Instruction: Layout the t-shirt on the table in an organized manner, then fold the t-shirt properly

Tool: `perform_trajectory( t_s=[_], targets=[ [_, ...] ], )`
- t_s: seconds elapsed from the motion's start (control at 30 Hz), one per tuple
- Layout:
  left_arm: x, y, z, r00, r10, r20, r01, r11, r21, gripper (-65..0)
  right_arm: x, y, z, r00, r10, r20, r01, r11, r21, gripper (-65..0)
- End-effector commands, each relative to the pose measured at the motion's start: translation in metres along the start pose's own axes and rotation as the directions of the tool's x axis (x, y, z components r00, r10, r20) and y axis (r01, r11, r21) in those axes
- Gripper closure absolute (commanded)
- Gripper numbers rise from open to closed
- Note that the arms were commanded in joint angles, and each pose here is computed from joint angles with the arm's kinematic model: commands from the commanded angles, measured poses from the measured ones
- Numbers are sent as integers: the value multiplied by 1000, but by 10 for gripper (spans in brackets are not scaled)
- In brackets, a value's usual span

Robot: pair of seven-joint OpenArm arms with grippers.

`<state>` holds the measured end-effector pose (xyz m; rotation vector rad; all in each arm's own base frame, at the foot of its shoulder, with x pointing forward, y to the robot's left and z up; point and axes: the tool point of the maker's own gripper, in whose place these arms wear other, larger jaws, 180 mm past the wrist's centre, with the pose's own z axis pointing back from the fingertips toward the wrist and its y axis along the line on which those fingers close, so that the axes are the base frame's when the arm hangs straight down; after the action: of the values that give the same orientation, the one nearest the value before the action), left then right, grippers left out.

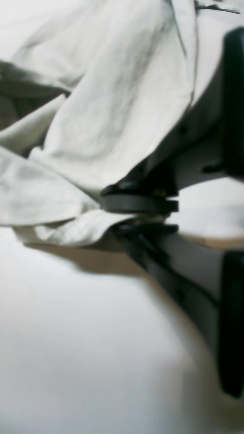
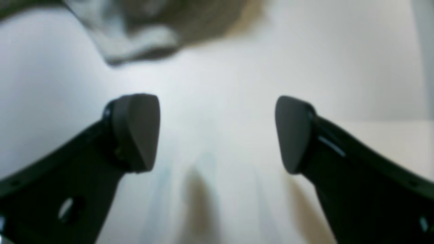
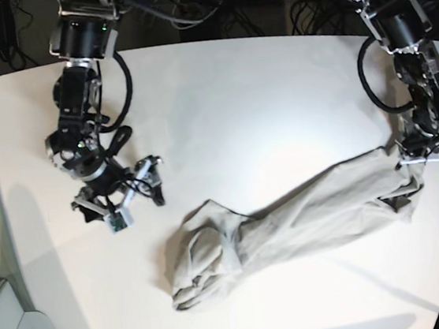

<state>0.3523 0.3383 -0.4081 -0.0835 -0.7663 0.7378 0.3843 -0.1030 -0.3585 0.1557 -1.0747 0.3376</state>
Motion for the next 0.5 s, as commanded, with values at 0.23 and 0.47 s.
perform_trajectory(
  t_s=[0.23,0.47],
  targets=[
    [22,-5,5,999,-9,50,10,1000,-16,-1,36,6,-17,997,-63,-46,65,997,44,-544],
    [19,-4,4,999,-12,43,13,1000,-14,-1,43,7,-44,985,-54,-161,69,994,88,-545]
  ],
)
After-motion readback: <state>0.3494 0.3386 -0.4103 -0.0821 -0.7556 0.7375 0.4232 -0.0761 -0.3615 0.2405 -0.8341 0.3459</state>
